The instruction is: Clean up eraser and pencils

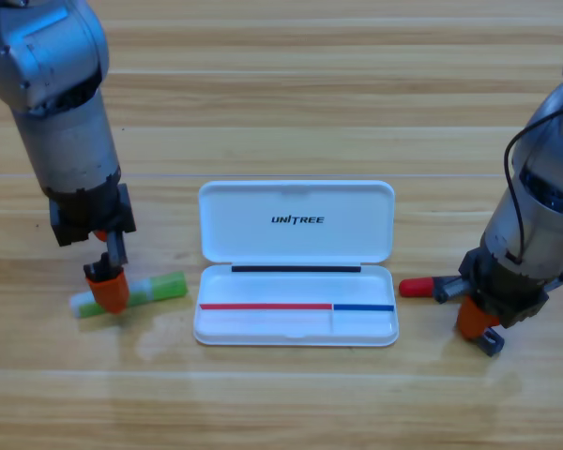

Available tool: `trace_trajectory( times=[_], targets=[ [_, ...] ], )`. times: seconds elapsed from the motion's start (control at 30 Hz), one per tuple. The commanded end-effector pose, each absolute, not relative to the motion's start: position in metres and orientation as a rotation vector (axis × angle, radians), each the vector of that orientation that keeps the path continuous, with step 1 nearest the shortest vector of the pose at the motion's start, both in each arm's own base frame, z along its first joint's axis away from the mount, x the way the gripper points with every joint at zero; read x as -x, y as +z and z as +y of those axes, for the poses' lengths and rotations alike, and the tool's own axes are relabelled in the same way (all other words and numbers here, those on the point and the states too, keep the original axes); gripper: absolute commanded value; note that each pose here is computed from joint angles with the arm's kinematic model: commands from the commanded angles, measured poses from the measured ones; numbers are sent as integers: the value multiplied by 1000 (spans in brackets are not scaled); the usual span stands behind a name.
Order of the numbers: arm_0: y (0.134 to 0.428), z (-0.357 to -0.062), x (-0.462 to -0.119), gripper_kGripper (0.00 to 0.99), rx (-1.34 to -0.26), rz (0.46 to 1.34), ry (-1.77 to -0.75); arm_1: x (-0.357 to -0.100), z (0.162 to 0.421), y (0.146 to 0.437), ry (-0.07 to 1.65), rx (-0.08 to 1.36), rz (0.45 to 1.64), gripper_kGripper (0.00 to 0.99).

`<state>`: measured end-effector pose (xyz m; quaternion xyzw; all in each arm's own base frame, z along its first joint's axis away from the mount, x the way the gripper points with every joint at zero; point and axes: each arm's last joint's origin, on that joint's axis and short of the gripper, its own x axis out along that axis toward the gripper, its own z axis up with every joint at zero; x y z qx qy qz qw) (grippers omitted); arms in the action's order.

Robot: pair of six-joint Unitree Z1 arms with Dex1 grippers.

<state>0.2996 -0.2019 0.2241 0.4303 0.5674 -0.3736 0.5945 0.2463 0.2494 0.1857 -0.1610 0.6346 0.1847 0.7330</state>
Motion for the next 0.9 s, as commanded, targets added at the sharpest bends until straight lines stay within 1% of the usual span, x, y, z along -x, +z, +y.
trace_trajectory(
  times=[0.03,0.1,0.13,0.17,0.23,0.27,0.3,0.37,0.47,0.57,0.7,0.8,0.9],
  targets=[
    [199,-196,-303,989,-982,1379,-856,-250,232,167,378,436,1506,0],
    [197,-196,-302,989,-981,1380,-854,-250,233,186,450,494,1480,0],
    [196,-195,-302,989,-982,1379,-856,-251,235,195,520,553,1458,0],
    [195,-195,-302,989,-981,1380,-854,-251,239,206,604,622,1424,0],
    [195,-195,-301,990,-979,1378,-856,-249,248,225,834,823,1358,0],
    [195,-195,-301,990,-979,1378,-856,-247,252,231,929,901,1331,0],
    [195,-195,-301,990,-979,1378,-856,-247,257,234,957,923,1306,0],
    [195,-195,-301,990,-979,1377,-855,-244,265,239,1053,1016,1237,0],
    [193,-194,-302,990,-980,1377,-854,-243,286,241,1190,1145,1142,0],
    [191,-195,-301,990,-983,1371,-857,-251,309,236,1251,1207,1085,0],
    [189,-194,-300,990,-981,1352,-853,-265,335,225,1270,1223,1054,0],
    [185,-194,-300,990,-983,1341,-854,-273,347,217,1284,1230,1049,0],
    [179,-193,-299,990,-991,1336,-862,-277,353,207,1290,1232,1063,0]
  ],
)
